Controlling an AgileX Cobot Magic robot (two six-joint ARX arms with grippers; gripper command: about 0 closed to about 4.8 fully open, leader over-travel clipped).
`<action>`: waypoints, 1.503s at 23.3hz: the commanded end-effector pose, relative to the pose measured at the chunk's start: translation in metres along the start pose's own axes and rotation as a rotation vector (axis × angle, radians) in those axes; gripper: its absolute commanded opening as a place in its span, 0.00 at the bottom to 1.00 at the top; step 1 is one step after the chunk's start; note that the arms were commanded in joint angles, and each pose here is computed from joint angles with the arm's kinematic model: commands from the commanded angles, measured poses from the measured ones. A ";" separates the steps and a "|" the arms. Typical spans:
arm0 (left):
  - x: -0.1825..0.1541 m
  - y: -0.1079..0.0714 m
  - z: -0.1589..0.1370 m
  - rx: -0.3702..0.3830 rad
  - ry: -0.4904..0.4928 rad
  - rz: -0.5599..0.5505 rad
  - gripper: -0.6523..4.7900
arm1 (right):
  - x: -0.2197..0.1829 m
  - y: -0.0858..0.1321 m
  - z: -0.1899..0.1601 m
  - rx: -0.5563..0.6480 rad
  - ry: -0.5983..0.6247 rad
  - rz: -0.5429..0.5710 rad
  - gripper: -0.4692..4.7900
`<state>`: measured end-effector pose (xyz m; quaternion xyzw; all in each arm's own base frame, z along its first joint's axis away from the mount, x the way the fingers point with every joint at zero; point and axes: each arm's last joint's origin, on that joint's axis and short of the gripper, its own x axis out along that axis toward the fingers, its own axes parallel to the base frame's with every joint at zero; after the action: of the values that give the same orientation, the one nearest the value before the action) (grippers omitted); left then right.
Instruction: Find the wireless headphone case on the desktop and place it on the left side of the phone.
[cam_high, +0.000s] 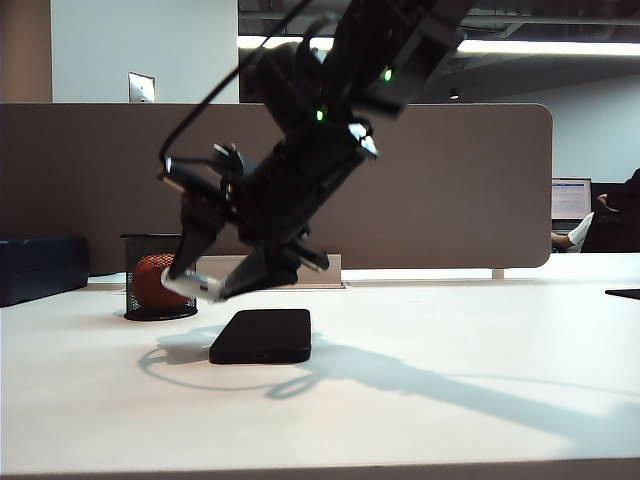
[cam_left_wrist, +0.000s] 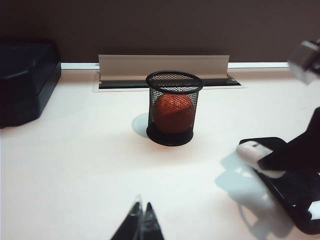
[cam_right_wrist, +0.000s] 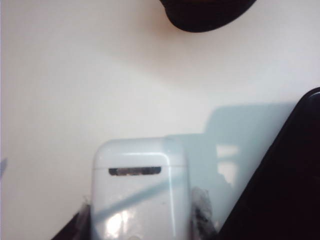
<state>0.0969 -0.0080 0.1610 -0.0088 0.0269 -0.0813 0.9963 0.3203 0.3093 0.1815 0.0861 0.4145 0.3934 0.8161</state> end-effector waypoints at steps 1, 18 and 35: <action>0.000 0.000 0.001 0.004 -0.007 -0.005 0.11 | 0.008 -0.001 0.001 0.011 -0.040 0.021 0.52; 0.000 0.000 0.001 0.005 -0.006 -0.005 0.11 | 0.026 -0.008 -0.008 0.011 -0.035 0.031 0.62; 0.000 0.000 0.001 0.005 -0.006 -0.005 0.11 | -0.009 -0.004 0.018 0.001 -0.108 0.047 0.48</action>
<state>0.0968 -0.0080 0.1603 -0.0089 0.0305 -0.0817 0.9962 0.3301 0.3075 0.1849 0.1131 0.3856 0.4045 0.8215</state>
